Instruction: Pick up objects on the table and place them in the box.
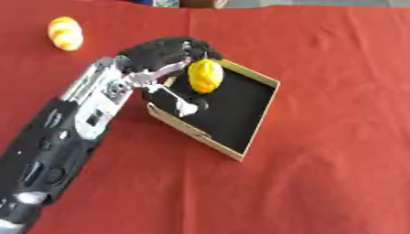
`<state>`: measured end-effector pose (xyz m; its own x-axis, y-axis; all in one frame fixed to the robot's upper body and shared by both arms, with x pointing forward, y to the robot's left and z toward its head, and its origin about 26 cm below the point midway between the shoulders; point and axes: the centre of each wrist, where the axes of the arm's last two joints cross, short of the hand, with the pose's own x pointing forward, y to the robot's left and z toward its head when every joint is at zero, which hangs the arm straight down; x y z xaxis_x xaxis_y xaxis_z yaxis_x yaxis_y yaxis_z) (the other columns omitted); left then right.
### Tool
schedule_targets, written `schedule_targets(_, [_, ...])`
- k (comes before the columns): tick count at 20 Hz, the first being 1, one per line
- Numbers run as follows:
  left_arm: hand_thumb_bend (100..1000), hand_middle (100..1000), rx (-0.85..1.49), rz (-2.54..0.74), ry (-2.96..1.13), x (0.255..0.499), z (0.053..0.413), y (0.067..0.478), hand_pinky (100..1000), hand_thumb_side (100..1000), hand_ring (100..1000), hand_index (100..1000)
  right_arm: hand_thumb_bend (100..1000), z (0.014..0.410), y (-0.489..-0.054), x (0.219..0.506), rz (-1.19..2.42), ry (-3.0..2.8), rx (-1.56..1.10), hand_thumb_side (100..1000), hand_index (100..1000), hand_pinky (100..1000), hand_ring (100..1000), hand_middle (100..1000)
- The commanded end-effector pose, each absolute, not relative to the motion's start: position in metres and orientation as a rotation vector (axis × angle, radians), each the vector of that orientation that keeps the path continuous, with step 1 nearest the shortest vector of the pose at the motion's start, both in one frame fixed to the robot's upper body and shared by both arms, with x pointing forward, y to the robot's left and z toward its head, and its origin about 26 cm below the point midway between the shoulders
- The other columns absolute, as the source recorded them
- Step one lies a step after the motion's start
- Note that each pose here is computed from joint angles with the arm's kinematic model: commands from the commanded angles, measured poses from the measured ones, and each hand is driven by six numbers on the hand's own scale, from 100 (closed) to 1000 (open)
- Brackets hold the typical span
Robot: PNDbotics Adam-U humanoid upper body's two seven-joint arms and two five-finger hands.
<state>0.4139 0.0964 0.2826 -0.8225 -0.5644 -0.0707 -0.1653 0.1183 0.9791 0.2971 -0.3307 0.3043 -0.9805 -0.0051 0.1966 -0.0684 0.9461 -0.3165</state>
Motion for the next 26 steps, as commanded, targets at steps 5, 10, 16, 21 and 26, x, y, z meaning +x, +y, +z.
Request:
schedule_targets(5, [284,808,0.899,-1.431,-2.182,0.379,0.365,0.202,935,199,889,902,100,0.314,-0.341,0.287,0.51,-2.92,-0.033,560,834,921,895,778])
schedule_targets(10, [322,799,1.09,-1.241,-2.007,0.383,0.375,0.283,918,196,877,896,100,0.313,-0.342,0.286,0.531,-2.909,-0.05,558,833,922,896,778])
schedule_targets(16, [368,812,1.138,-1.164,-1.825,0.4,0.363,0.34,926,252,887,913,100,0.309,-0.343,0.286,0.541,-2.892,-0.061,557,833,923,897,777])
schedule_targets(21, [419,828,1.106,-1.154,-1.718,0.415,0.353,0.364,941,267,902,920,100,0.309,-0.342,0.287,0.558,-2.891,-0.056,555,832,923,897,776])
schedule_targets(26, [479,847,1.137,-1.15,-1.588,0.426,0.348,0.381,953,117,920,919,100,0.309,-0.341,0.287,0.572,-2.887,-0.05,555,831,925,899,776])
